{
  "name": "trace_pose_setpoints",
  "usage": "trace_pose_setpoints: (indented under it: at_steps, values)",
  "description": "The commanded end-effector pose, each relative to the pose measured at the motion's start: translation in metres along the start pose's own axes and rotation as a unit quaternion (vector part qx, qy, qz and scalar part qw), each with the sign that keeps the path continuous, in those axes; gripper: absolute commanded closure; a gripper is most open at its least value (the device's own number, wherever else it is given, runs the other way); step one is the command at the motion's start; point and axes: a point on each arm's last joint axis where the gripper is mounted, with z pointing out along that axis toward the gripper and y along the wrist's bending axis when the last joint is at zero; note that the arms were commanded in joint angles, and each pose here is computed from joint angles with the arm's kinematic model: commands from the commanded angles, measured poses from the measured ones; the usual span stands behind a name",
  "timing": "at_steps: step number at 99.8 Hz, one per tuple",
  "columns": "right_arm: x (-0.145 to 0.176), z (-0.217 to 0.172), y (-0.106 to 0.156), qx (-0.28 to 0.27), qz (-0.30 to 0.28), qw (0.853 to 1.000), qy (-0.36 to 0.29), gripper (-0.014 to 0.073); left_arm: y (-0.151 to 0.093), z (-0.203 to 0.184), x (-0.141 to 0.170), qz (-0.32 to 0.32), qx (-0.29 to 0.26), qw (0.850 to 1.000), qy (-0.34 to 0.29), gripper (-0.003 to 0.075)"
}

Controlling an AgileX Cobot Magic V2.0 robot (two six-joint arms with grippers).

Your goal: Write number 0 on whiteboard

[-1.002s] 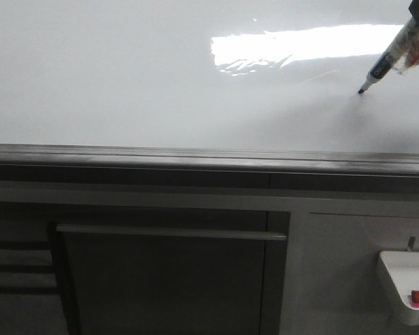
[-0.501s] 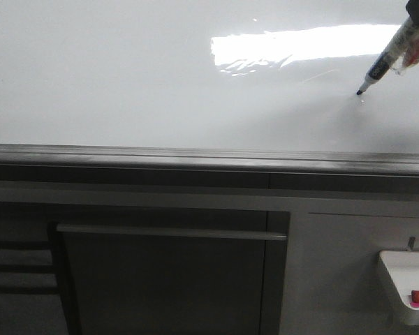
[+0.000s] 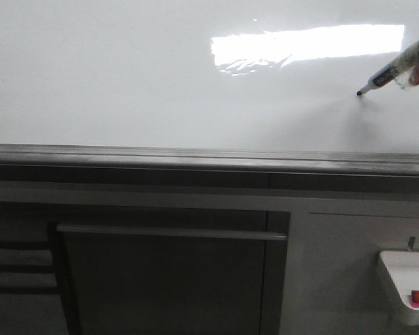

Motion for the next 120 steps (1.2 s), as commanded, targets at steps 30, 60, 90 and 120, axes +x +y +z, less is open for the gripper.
trace_pose_setpoints:
  at_steps: [30, 60, 90, 120]
  values:
    - [-0.004, -0.015, -0.004, 0.011, -0.011, 1.0, -0.016, 0.0536, -0.002, -0.001, -0.013, 0.0, 0.011, 0.999, -0.04, 0.0258]
    - [-0.013, -0.029, -0.01, 0.036, -0.026, 0.999, -0.028, 0.0536, -0.003, -0.001, -0.014, -0.001, 0.014, 0.999, -0.046, 0.0258]
    - [-0.018, -0.029, -0.009, 0.034, -0.027, 0.998, -0.051, 0.0536, -0.003, -0.001, -0.014, -0.005, 0.016, 0.999, -0.046, 0.0258]
    - [-0.022, -0.01, -0.007, 0.03, -0.028, 0.998, -0.04, 0.0536, -0.003, -0.001, -0.014, -0.006, 0.018, 0.999, -0.047, 0.0258]
